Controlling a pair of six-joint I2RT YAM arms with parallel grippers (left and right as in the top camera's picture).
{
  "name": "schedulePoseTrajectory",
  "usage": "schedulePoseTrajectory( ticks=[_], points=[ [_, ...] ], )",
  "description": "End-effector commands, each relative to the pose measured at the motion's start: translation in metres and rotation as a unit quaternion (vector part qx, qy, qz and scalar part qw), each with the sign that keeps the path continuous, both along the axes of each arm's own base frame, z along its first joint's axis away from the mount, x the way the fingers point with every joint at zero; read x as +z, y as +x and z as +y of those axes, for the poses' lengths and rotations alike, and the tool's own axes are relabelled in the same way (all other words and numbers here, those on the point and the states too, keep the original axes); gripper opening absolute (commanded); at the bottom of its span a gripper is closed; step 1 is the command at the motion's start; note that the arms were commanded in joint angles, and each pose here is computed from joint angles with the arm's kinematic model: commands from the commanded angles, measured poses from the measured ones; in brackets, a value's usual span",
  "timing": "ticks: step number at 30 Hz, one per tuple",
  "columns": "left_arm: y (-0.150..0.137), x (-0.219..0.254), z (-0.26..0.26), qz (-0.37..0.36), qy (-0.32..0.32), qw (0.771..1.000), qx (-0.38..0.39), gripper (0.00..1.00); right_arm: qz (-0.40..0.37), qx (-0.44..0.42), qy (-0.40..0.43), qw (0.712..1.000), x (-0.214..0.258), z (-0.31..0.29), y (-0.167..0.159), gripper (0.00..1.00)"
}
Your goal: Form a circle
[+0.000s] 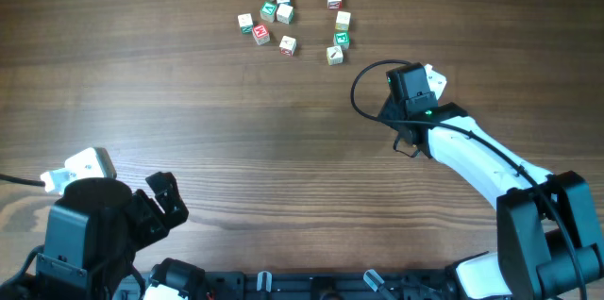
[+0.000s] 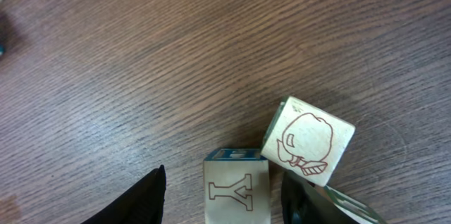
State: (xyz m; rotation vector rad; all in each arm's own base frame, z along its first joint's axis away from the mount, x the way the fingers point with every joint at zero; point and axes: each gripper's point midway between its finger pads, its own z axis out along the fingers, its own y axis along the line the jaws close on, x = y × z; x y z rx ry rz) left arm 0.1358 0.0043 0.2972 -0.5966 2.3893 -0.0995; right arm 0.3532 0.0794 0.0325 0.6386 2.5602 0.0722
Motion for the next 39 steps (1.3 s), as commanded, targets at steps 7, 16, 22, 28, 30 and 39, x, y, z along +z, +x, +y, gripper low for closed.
schedulePoseTrajectory(
  ticks=[7, 16, 22, 28, 30, 39],
  points=[
    [0.0007, -0.0001, -0.0004, 0.0, -0.006, 1.0, 0.006, 1.0, 0.001, 0.003, 0.01, 1.0, -0.0009, 0.0041, 0.005, 0.53],
    [0.0007, -0.0001, -0.0004, 0.0, -0.006, 1.0, 0.006, 1.0, 0.005, 0.005, 0.018, 1.0, -0.0054, 0.0075, 0.0056, 0.53],
    [0.0007, -0.0001, -0.0004, 0.0, -0.006, 1.0, 0.006, 1.0, 0.003, 0.008, 0.016, 1.0, -0.005, 0.0076, 0.0063, 0.53],
    [0.0007, -0.0001, -0.0004, 0.0, -0.006, 1.0, 0.006, 1.0, 0.001, 0.005, 0.01, 1.0, -0.0046, 0.0051, 0.0069, 0.54],
    [0.0007, -0.0001, -0.0004, 0.0, -0.006, 1.0, 0.006, 1.0, 0.0, 0.003, 0.007, 1.0, -0.0043, 0.0039, 0.0073, 0.54],
    [0.0007, -0.0001, -0.0004, 0.0, -0.006, 1.0, 0.006, 1.0, -0.004, 0.0, 0.001, 1.0, -0.0034, 0.0017, 0.0086, 0.56]
  ],
)
